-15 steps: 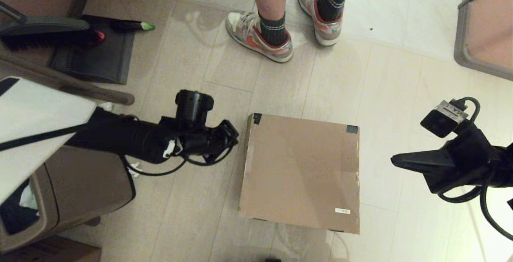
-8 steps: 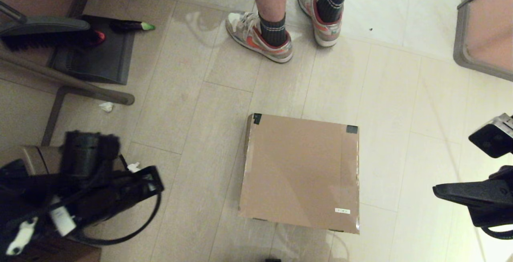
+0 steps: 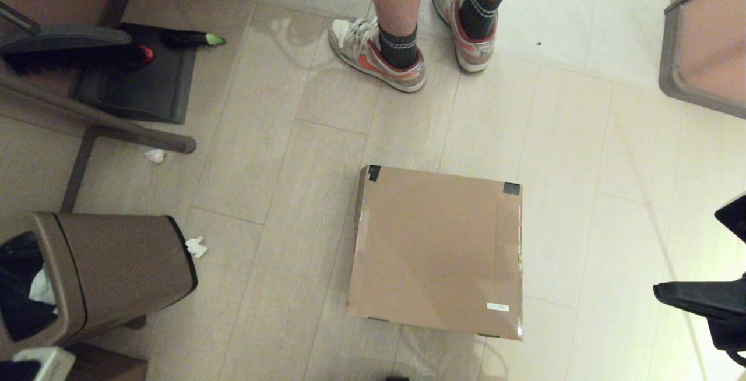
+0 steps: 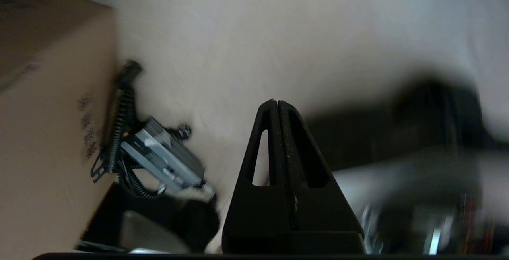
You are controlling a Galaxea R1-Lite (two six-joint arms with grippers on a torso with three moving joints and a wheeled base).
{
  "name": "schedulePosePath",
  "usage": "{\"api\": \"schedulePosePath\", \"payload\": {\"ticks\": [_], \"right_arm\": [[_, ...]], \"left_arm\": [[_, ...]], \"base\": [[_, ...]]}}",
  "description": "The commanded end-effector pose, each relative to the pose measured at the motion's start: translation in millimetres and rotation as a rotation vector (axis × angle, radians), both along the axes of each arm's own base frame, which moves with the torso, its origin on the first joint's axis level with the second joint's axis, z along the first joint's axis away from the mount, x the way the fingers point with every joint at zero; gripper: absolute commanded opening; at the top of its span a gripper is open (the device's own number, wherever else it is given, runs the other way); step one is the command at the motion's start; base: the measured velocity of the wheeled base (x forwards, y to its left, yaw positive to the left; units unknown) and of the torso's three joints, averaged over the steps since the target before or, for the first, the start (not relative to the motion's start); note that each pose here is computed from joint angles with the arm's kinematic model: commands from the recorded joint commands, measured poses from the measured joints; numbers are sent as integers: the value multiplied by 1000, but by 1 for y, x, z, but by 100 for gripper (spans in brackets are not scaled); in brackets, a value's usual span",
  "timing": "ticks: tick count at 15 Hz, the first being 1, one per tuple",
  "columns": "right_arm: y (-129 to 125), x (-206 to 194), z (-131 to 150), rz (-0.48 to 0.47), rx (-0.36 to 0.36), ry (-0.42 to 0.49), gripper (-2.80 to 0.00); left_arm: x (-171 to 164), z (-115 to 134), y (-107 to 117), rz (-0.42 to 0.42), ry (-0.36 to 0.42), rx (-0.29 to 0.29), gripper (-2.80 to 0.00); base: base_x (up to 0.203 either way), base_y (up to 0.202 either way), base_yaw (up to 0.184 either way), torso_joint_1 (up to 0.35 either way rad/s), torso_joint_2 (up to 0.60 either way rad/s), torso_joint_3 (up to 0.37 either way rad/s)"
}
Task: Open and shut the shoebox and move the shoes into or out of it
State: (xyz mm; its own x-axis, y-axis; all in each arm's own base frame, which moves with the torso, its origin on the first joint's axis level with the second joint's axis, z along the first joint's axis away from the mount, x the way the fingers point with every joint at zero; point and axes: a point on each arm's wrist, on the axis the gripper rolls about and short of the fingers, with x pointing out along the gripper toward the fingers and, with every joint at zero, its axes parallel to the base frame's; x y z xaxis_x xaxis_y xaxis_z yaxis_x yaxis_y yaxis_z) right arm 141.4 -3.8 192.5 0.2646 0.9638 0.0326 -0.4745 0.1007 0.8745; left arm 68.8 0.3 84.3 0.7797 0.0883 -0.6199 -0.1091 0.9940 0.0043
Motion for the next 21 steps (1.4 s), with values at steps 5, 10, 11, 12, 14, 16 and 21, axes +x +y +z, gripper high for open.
{"api": "schedulePosePath", "payload": {"ticks": [5,10,11,12,14,16,21], "right_arm": [[-1,0,-6,-8,5,27,-280],[-3,-5,-2,-27,-4,-14,-280],[-3,-4,-1,-28,-5,-19,-280],[-3,-7,-1,-30,-6,-23,-280],[-2,-12,0,-31,-7,-28,-280],[-2,-14,-3,-32,-4,-18,-280],[-3,-14,-5,-44,-3,-10,-280]], "left_arm": [[-60,-6,0,-73,-155,75,-280],[-70,-6,-2,-109,-370,157,-280],[-70,-6,-2,-130,-370,144,-280],[-70,-6,-2,-180,-379,121,-280],[-72,-6,-1,-258,-404,99,-280],[-81,-7,-1,-211,-507,117,-280],[-92,-10,-1,-136,-655,101,-280]], "base": [[0,0,0,0,0,0],[0,0,0,0,0,0],[0,0,0,0,0,0],[0,0,0,0,0,0],[0,0,0,0,0,0],[0,0,0,0,0,0],[0,0,0,0,0,0]]}}
